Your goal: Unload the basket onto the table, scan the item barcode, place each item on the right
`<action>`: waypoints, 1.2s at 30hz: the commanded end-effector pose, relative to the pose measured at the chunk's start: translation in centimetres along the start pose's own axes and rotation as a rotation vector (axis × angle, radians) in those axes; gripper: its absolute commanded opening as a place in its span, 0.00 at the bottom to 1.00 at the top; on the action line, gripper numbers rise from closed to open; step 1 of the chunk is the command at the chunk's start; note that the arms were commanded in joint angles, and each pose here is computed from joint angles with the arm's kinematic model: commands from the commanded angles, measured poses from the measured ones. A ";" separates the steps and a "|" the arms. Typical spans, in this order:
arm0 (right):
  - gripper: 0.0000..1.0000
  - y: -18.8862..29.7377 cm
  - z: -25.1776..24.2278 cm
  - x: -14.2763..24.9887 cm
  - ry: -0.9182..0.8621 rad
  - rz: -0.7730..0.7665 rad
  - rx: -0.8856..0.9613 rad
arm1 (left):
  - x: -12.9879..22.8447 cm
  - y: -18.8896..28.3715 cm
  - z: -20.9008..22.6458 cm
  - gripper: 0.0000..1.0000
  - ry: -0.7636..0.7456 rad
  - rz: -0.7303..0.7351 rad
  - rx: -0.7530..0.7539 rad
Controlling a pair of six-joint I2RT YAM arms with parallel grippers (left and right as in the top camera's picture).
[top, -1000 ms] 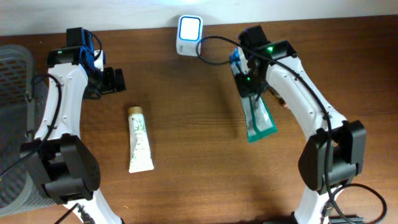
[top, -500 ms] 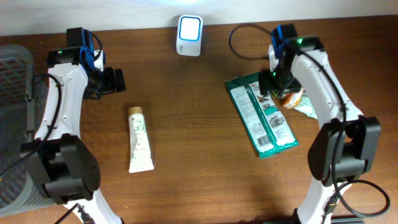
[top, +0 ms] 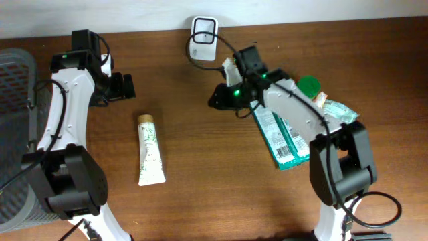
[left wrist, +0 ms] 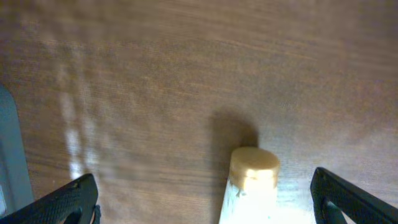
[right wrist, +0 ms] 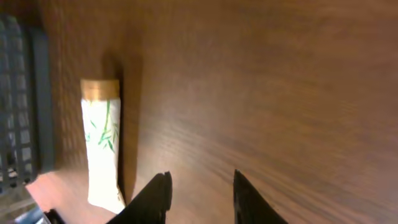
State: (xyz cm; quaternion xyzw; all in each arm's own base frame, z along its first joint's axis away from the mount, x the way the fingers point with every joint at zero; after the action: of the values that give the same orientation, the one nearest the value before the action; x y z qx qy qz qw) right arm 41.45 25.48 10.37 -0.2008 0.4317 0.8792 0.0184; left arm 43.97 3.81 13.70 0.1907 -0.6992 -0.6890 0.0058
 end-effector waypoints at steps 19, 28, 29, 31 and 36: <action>0.19 -1.6 -2.4 1.1 -0.061 -0.024 0.146 | 13.8 -3.6 -2.3 0.00 0.077 0.389 -0.223; 0.19 -1.6 -2.7 1.1 -0.062 -0.026 0.162 | 14.4 -5.6 -4.3 0.00 0.020 0.392 -0.085; 0.19 -1.6 -2.8 1.1 -0.062 -0.028 0.167 | 14.2 -5.4 -4.7 0.00 -0.002 0.389 -0.058; 0.19 -1.5 -3.0 1.0 -0.062 -0.032 0.182 | 13.3 -4.4 -5.2 0.00 -0.020 0.353 -0.024; 0.19 -1.5 -3.1 1.0 -0.062 -0.033 0.186 | 13.0 -3.3 -5.4 0.00 -0.021 0.325 -0.004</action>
State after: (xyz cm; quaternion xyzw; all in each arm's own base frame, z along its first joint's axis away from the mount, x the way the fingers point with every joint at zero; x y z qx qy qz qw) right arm 41.85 24.15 7.59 -0.1800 0.4999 0.8448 0.0630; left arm 33.53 -4.30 5.77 0.0560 -0.7034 -0.6956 0.1354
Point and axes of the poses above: each gripper's point midway between its finger pads, its own y axis back along the fingers, its own z axis along the line the jaws close on, x = y × z, the point moved 1 cm from there along y, back along the fingers, and after that the axes turned 7 degrees about y, right-handed, at the moved point
